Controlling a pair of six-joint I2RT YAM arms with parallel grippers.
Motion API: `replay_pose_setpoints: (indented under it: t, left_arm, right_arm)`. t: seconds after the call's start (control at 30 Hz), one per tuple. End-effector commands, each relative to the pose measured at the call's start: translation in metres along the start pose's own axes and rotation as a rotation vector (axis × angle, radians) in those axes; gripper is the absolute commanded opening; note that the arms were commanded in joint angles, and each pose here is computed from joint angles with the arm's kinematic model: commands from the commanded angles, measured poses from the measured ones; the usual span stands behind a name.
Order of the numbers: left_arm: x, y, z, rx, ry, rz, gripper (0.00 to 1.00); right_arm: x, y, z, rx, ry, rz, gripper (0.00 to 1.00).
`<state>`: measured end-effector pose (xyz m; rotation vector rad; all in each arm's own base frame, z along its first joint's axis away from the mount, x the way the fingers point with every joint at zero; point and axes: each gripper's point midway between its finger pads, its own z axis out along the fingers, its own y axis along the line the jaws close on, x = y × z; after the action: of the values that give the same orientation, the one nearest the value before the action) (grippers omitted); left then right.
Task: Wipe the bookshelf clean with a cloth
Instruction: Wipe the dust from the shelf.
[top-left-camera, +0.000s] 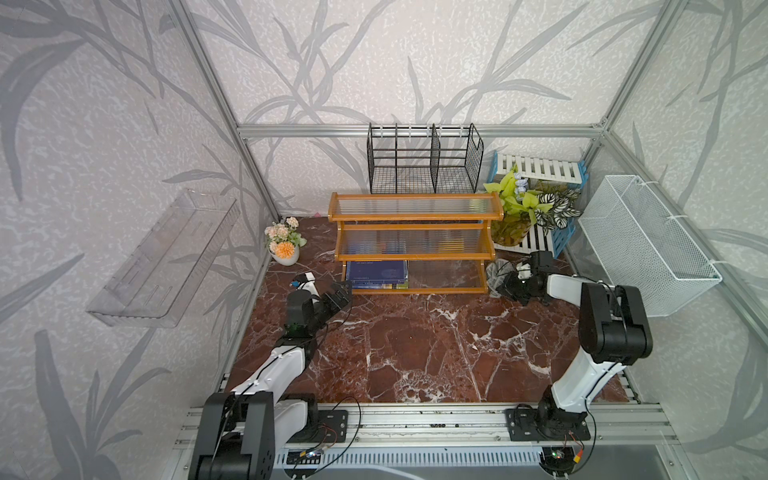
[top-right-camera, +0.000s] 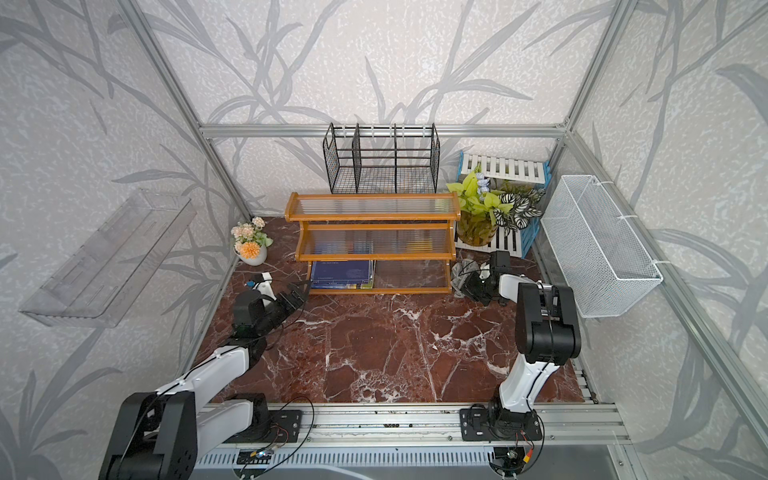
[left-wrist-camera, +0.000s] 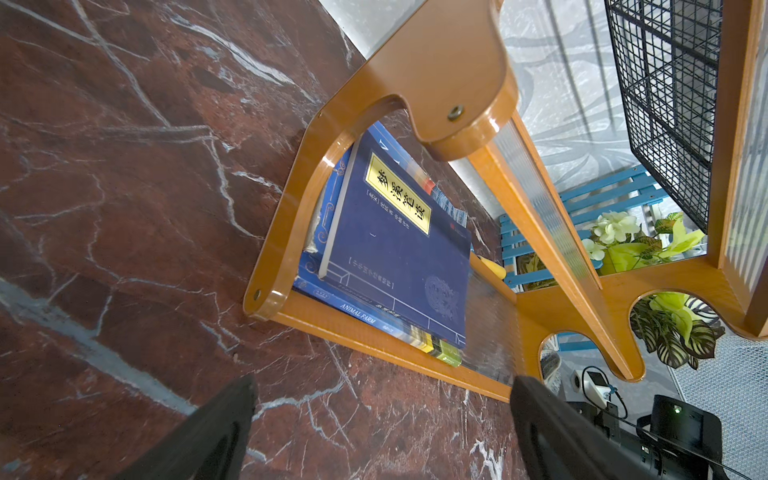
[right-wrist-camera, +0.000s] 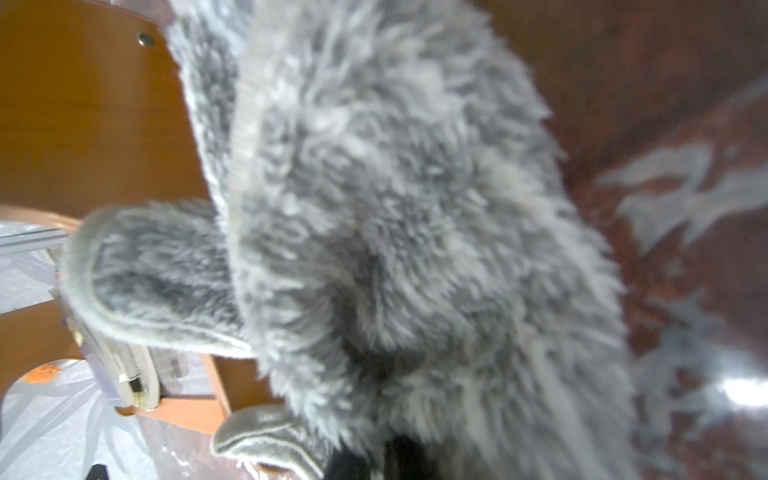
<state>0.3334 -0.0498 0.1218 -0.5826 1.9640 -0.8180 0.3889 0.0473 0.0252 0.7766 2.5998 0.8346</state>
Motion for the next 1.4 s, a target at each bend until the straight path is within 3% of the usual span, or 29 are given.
replay_pose_setpoints:
  t: [0.0,0.13,0.63,0.9,1.03,1.37]
  left_arm:
    - [-0.009,-0.009,-0.001,0.030,-0.023,0.014,1.00]
    - [-0.008,-0.009,0.000,0.029,-0.021,0.013,1.00]
    - [-0.007,-0.002,0.003,0.007,-0.018,0.009,1.00]
    - [-0.006,0.001,0.007,-0.002,-0.012,0.004,1.00]
    - [-0.006,0.001,0.007,-0.003,-0.015,0.004,1.00]
    - [-0.006,-0.003,0.006,0.015,-0.013,0.005,1.00]
  right_arm:
    - [0.005,0.010,-0.004,-0.060,0.019,0.052,0.00]
    - [-0.004,0.027,0.007,-0.162,0.040,0.099,0.00]
    - [-0.054,0.059,0.041,-0.276,0.044,0.153,0.00]
    - [-0.083,0.090,0.048,-0.416,0.027,0.142,0.00]
    - [-0.077,0.105,0.035,-0.485,0.042,0.134,0.00]
    - [-0.021,0.078,0.011,-0.417,0.072,0.132,0.00]
